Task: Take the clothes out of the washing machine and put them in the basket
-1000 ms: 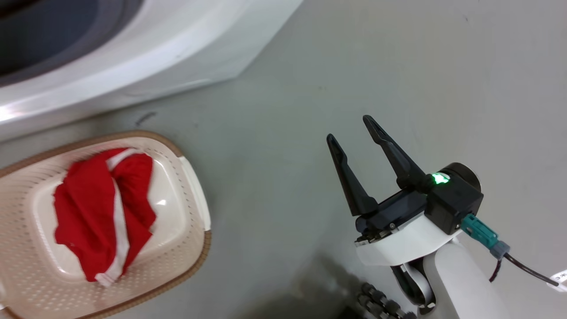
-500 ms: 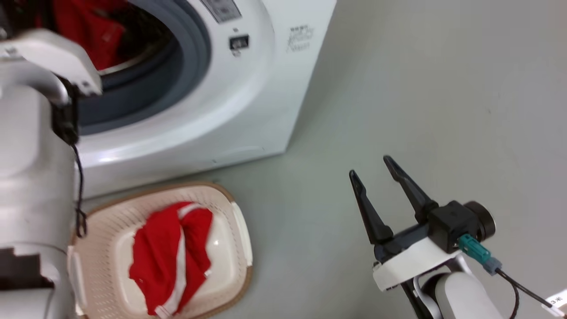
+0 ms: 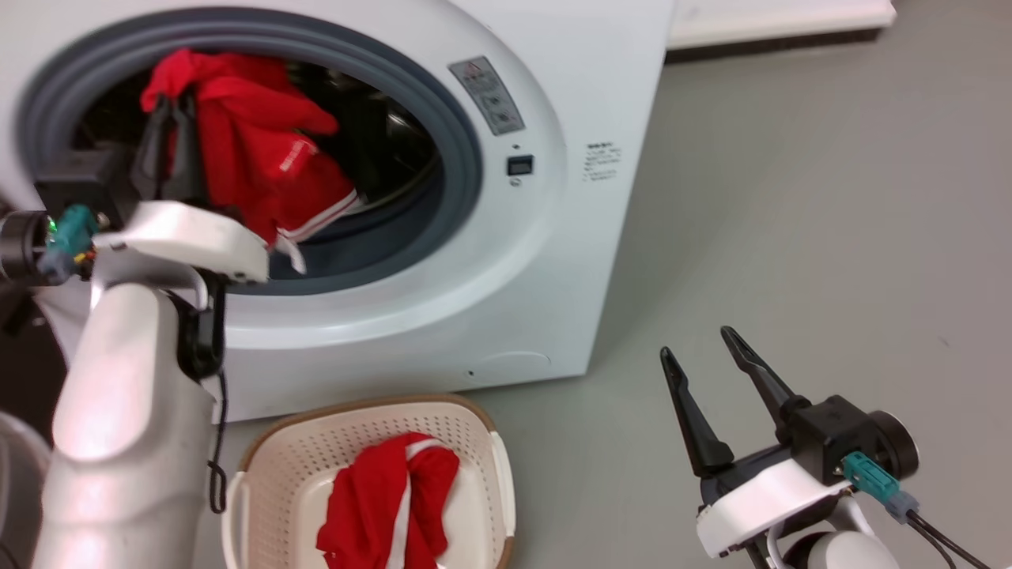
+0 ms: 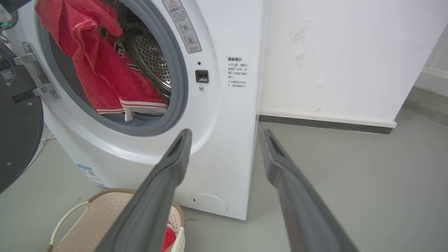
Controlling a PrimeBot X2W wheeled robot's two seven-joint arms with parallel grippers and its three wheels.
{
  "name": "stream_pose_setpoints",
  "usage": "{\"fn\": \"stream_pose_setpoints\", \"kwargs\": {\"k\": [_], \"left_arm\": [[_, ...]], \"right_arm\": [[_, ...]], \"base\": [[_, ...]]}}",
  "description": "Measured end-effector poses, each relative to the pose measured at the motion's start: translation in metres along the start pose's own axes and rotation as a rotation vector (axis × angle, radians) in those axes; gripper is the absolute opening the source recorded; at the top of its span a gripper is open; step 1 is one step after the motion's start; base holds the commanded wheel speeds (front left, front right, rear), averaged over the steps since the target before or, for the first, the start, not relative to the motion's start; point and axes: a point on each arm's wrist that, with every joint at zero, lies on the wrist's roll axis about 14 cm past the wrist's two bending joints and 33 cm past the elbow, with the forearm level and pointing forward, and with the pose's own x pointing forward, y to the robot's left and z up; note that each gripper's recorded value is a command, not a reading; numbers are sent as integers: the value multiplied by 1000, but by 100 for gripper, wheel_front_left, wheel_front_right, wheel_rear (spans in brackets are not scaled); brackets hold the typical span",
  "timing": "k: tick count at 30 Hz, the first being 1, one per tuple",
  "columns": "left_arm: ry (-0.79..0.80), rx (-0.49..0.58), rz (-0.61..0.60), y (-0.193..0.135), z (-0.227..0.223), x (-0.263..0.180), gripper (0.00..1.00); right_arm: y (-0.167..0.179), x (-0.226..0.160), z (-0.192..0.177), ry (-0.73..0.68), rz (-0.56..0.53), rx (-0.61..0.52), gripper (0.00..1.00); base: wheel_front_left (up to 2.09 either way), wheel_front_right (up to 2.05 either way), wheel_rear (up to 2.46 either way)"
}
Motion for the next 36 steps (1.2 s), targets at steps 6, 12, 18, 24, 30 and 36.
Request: {"fn": "stream_pose_setpoints", "kwargs": {"k": [6, 12, 18, 24, 30, 36], "left_arm": [[-160, 3, -6, -9, 60, -54, 0], [-165, -13, 34, -11, 73, -99, 0], [43, -78, 123, -10, 14, -152, 0], [353, -186, 204, -15, -83, -210, 0], [597, -248, 224, -25, -162, -245, 0], [766, -269, 247, -26, -221, -247, 0]], "right_arm": [[15, -4, 14, -30, 42, -7, 100], [25, -4, 20, -38, 71, -13, 100], [28, -4, 16, -21, 80, -17, 100], [29, 2, 6, 12, 88, -24, 100], [32, 19, -5, 41, 108, -26, 100], [33, 38, -27, 89, 122, -11, 100]], "base": [[0, 0, 0], [0, 0, 0], [0, 0, 0], [0, 0, 0], [0, 0, 0], [0, 0, 0]]}}
